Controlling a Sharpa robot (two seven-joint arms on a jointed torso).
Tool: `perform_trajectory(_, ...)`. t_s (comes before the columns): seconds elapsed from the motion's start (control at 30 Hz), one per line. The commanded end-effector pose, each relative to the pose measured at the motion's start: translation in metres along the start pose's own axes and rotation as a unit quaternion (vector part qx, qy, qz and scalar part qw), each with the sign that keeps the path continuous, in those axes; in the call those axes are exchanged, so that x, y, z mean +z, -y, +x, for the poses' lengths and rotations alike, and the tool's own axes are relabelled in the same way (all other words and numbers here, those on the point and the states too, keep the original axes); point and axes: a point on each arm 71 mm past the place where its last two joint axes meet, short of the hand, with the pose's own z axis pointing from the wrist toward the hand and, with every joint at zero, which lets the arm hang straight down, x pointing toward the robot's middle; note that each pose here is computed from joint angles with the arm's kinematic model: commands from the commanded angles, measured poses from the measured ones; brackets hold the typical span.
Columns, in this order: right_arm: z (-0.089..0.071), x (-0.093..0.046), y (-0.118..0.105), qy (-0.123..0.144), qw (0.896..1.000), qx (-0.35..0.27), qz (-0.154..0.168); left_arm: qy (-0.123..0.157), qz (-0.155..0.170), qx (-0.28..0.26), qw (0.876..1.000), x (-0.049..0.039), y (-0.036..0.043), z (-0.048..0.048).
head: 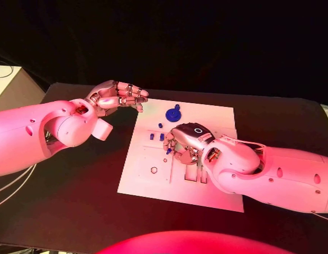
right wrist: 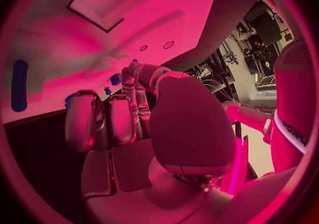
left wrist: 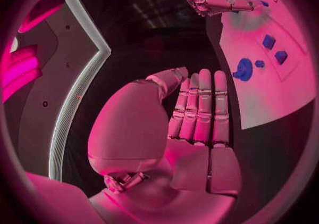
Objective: Assemble the parts on the task board
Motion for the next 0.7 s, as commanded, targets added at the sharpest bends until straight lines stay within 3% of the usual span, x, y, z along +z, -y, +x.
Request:
perform_trajectory(0.03, 0.0020, 0.0001, -0.0033, -0.007, 1.000, -0.011, -0.009, -0.010, 0.003, -0.002, 1.000, 0.0009, 0.0009, 0.0031)
perform_trajectory(0.7, 0.0077, -0.0008, -0.0093, -0.018, 1.000, -0.010, -0.015, -0.011, 0.001, -0.003, 1.000, 0.0006, 0.0007, 0.0028)
